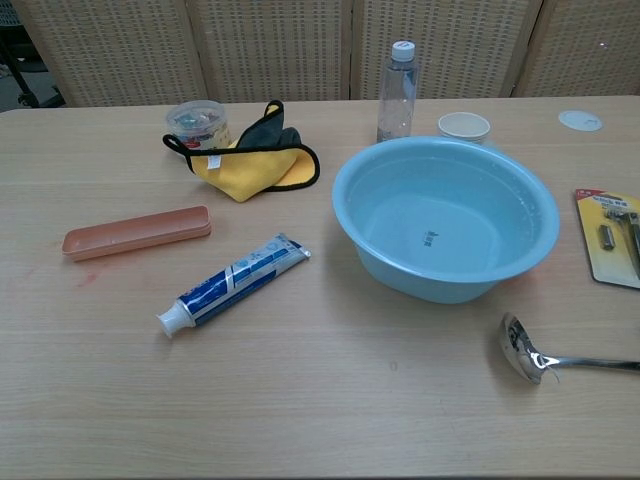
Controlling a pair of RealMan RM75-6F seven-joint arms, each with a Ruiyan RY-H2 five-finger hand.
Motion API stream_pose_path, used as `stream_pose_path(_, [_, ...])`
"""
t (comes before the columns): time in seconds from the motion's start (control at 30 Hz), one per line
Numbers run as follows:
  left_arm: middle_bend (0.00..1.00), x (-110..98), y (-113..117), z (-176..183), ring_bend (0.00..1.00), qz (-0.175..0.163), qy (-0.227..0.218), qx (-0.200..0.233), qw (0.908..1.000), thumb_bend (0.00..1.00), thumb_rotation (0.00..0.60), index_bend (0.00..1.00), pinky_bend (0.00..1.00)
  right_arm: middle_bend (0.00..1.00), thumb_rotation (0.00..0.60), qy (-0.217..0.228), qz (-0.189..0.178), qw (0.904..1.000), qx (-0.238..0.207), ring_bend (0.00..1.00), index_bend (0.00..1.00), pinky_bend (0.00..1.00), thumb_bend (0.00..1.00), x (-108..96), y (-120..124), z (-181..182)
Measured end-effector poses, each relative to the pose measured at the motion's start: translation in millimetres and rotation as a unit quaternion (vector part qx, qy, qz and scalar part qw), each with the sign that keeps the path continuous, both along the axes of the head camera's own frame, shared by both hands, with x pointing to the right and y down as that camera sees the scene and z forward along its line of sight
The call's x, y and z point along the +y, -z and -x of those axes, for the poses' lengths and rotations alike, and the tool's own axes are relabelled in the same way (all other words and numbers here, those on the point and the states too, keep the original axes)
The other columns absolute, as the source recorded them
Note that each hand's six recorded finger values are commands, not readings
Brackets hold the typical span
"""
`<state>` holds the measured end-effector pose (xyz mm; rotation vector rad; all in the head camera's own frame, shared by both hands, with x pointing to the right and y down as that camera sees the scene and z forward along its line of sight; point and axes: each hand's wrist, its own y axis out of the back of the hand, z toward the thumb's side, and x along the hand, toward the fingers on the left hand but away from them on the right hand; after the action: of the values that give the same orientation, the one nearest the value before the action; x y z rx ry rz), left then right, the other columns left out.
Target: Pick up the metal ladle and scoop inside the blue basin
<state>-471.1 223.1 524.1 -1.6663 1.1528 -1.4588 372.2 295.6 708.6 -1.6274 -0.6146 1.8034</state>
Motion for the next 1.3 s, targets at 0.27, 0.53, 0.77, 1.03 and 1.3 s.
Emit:
stream_pose_path(0.27, [0.0, -0.3, -0.1, 0.5, 0.0, 0.001, 0.001, 0.001, 1.0, 0.0, 0.6, 0.0, 0.0, 0.97, 0.6, 0.002, 0.006, 1.0, 0.007, 0.93, 0.49, 1.0, 0.36, 0.4, -4.3, -2.0])
stream_pose_path(0.53, [0.0, -0.7, 0.1, 0.9, 0.0, 0.001, 0.002, 0.003, 1.0, 0.0, 0.6, 0.0, 0.0, 0.97, 0.6, 0.003, 0.009, 0.9999, 0.009, 0.93, 0.62, 1.0, 0.36, 0.5, -7.6, -3.6])
stream_pose_path(0.77, [0.0, -0.9, 0.0, 1.3, 0.0, 0.001, 0.002, 0.002, 1.0, 0.0, 0.6, 0.0, 0.0, 0.98, 0.6, 0.0, 0.002, 1.0, 0.001, 0.93, 0.75, 1.0, 0.41, -1.5, -6.9, -3.0])
stream_pose_path(1.03, [0.0, -0.8, -0.3, 0.8, 0.0, 0.002, 0.002, 0.002, 1.0, 0.0, 0.6, 0.0, 0.0, 0.98, 0.6, -0.012, -0.016, 0.9995, -0.022, 0.93, 0.81, 1.0, 0.59, -6.2, -1.8, -3.1])
stream_pose_path(1.3, [0.0, -0.7, -0.7, 0.2, 0.0, 0.002, 0.001, 0.002, 1.0, 0.0, 0.6, 0.0, 0.0, 0.98, 0.6, -0.026, -0.018, 0.9987, -0.041, 0.93, 0.84, 1.0, 0.73, -11.8, 8.4, -4.3])
